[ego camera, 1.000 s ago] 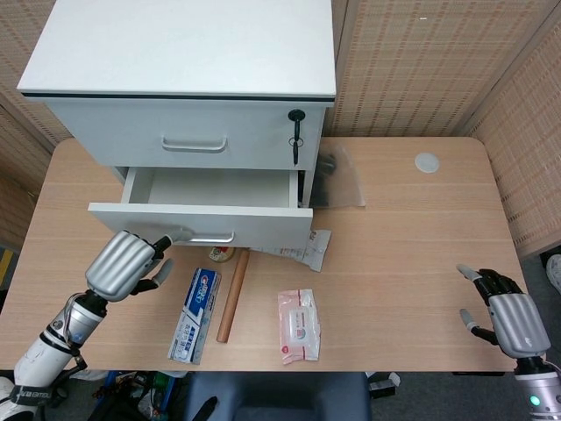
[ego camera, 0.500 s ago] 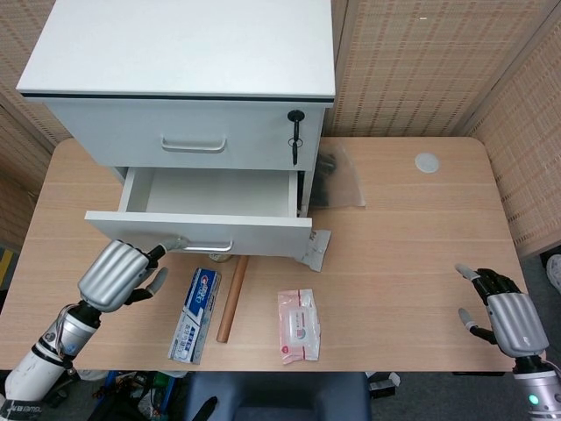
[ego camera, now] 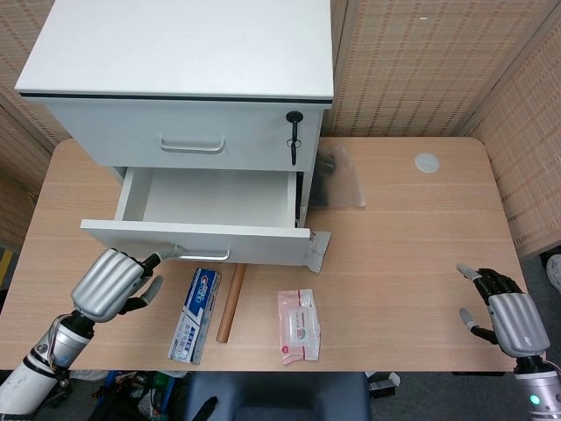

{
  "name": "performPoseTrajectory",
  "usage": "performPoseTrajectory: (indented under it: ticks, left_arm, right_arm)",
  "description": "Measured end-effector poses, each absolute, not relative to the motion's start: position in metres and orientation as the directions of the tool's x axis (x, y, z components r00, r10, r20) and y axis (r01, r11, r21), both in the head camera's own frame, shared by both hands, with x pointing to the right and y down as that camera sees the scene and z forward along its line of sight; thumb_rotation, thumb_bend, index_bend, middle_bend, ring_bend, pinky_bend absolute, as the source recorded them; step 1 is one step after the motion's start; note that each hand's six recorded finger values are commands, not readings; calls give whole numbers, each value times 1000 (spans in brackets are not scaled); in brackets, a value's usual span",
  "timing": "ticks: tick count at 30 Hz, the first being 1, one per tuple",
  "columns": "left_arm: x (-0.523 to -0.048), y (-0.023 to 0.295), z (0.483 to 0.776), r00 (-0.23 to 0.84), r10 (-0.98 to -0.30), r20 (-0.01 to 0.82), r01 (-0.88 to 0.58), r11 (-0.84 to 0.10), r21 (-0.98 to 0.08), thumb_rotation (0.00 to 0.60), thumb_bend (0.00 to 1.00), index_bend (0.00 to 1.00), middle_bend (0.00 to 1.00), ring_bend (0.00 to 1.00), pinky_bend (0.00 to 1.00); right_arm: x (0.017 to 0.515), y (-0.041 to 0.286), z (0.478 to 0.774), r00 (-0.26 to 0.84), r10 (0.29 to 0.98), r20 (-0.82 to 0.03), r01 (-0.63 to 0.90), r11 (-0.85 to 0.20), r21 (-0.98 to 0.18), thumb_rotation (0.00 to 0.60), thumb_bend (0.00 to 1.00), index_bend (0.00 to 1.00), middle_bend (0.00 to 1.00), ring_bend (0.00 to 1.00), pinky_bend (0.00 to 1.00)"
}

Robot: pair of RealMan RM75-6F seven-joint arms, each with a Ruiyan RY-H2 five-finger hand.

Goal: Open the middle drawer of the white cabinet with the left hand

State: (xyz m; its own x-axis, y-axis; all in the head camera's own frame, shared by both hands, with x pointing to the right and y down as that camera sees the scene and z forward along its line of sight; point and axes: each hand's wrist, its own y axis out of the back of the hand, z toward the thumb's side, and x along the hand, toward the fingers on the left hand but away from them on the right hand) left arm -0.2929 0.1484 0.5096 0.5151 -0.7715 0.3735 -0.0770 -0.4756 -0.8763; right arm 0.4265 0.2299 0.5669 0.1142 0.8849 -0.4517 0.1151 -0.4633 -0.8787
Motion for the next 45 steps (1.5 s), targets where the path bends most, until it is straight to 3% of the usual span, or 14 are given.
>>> performPoseTrajectory:
  ticks: [14,22,26,35,42,45]
  left_arm:
    - [-292,158,499,534,-772,346,-98,-463,-881,600,521,253,910,958,1000]
    - [-288,160,490,557,-783,276,-155,-425,-892,600,519,250,813,797,1000]
    - [-296,165,488,538,-795,279,-153,-418,-896,600,518,327,752,716,951]
    - [-342,187,491,378,-861,339,-111,-405,-907,600,517,509,714,656,819]
    - [-395,217,509,160,-906,393,-57,-406,-912,600,517,503,688,613,658]
    - [-411,226,518,88,-915,394,-26,-398,-917,600,515,445,656,574,571]
  right_arm:
    - [426,230,568,116,884,-452,117,-465,-878,600,289,162,281,173,233]
    - [429,230,566,110,886,-450,117,-461,-880,600,289,162,281,173,233]
    - [431,231,565,104,887,-449,117,-459,-880,600,289,162,281,173,233]
    - [435,232,564,90,888,-451,115,-459,-881,600,289,162,281,174,233]
    - [435,234,566,91,881,-464,117,-472,-874,600,289,176,281,173,233]
    - [434,234,567,92,879,-467,117,-476,-872,600,289,178,281,174,233]
